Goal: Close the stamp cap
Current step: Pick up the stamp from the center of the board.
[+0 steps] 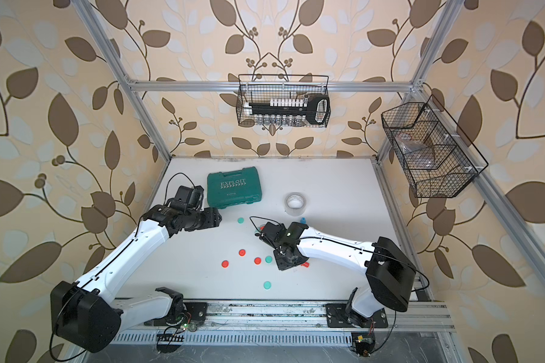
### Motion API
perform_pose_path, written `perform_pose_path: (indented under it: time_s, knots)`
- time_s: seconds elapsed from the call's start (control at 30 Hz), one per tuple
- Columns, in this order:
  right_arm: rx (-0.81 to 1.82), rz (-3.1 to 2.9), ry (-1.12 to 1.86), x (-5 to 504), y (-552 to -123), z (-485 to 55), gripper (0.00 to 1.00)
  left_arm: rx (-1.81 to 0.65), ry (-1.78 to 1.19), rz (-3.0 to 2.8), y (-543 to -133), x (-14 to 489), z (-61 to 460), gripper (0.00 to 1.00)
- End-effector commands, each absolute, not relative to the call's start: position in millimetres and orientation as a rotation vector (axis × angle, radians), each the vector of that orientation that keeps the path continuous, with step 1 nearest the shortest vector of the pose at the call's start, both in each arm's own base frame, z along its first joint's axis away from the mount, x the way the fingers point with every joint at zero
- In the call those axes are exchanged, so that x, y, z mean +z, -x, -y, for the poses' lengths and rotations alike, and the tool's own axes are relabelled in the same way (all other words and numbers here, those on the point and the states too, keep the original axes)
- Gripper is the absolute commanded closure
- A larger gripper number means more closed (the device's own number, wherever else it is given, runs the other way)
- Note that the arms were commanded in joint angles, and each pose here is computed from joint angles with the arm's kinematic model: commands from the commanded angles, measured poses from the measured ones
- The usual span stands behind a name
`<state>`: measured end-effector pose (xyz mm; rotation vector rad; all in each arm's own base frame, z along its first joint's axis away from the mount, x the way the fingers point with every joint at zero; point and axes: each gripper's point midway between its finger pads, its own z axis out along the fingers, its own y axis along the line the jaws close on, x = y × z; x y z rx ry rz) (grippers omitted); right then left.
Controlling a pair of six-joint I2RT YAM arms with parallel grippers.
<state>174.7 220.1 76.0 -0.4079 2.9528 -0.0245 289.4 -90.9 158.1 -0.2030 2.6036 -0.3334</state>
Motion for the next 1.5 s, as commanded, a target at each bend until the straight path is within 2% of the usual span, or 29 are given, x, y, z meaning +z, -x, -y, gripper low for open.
perform_pose_path:
  time_s: [0.0,0.53,0.83,1.27,1.47]
  knots:
    - [-0.042,-2.945,0.432,82,-176,-222,0.95,-0.368,0.167,-2.571,-294,171,94,0.27]
    - [-0.051,-2.917,0.4,91,-180,-206,0.95,-0.456,0.129,-2.613,-288,162,107,0.3]
    - [-0.023,-2.901,0.317,99,-180,-173,0.95,-0.483,0.056,-2.654,-283,154,126,0.42]
    - [0.168,-2.887,0.091,106,-209,-116,0.94,-0.402,-0.223,-2.809,-246,129,223,0.42]
    - [0.224,-2.871,0.057,109,-219,-110,0.94,-0.345,-0.316,-2.922,-230,102,252,0.53]
